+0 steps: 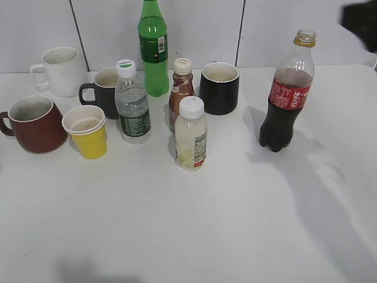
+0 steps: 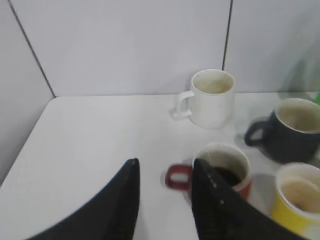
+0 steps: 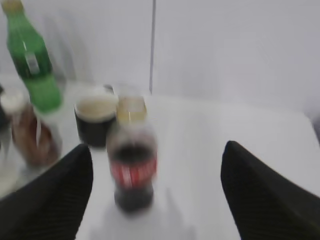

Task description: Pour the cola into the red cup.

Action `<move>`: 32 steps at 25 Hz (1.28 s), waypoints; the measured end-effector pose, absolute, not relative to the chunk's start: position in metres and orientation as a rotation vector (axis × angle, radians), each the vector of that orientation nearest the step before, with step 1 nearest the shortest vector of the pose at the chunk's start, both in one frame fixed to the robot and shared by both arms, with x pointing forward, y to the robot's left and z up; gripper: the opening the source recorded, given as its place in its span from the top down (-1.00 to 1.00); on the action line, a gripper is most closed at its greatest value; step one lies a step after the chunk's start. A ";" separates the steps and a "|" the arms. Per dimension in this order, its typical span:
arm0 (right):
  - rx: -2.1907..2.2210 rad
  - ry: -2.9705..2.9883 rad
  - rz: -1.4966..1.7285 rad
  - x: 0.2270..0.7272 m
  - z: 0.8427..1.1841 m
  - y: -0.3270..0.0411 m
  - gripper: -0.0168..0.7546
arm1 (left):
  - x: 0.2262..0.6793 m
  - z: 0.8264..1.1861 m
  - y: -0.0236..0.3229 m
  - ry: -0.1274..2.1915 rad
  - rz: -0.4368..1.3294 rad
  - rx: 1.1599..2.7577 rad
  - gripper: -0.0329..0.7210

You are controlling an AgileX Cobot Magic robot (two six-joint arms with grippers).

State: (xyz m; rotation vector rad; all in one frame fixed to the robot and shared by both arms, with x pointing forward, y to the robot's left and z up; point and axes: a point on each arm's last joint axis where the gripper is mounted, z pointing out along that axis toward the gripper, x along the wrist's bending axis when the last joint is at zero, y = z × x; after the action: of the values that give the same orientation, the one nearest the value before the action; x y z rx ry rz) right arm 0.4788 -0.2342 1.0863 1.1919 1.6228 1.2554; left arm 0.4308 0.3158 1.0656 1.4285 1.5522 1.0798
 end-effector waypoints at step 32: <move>1.419 1.909 1.034 0.257 1.057 -0.298 -0.58 | 0.257 1.063 0.306 1.630 0.780 1.582 0.19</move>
State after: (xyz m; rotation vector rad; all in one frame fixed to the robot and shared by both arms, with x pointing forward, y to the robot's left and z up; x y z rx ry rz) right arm 0.2573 -0.2976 1.0565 1.4189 1.9093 1.0339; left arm 0.2571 0.3058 1.0627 1.5818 1.6298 0.7798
